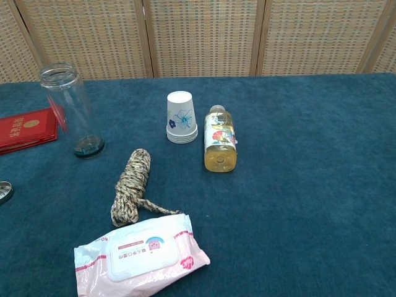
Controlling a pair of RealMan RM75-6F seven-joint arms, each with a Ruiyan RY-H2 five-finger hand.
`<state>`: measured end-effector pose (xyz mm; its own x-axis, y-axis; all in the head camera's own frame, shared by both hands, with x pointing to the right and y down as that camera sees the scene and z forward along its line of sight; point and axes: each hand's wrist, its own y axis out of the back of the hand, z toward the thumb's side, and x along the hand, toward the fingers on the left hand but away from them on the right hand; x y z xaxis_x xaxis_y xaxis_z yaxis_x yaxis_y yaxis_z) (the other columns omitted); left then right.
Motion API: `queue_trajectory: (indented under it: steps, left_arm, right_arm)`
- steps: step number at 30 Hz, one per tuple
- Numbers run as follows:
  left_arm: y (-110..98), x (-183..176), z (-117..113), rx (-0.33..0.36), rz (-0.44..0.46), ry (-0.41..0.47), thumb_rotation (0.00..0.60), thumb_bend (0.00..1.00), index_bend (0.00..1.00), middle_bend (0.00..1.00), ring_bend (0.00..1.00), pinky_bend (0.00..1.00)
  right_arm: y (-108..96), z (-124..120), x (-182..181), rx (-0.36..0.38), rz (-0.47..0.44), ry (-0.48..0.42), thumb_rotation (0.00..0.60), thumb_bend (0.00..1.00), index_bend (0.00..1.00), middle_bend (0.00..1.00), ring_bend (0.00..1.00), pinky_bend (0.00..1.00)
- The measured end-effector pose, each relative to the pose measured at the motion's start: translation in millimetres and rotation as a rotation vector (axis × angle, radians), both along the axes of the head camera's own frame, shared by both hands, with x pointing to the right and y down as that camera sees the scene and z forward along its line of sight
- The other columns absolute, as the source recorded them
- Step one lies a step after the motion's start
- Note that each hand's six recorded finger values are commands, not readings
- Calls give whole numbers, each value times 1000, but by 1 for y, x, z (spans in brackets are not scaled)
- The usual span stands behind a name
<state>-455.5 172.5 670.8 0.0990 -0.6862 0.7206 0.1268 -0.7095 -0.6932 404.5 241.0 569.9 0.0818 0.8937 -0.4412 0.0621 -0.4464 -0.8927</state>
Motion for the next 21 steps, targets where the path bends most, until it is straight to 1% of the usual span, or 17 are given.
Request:
queue_trajectory:
  steps: [6, 14, 21]
  left_arm:
    - [-2, 8, 7, 7, 13, 6, 600, 342, 382, 0, 0, 0]
    - [-3, 15, 12, 10, 29, 6, 600, 345, 411, 0, 0, 0]
    - [-2, 21, 17, -2, 48, 2, 600, 349, 418, 0, 0, 0]
  right_arm:
    - [0, 0, 0, -1, 1, -5, 600, 0, 67, 0, 0, 0]
    - [0, 0, 0, 0, 1, -10, 600, 0, 67, 0, 0, 0]
    - [0, -1, 1, 2, 3, -9, 600, 0, 67, 0, 0, 0]
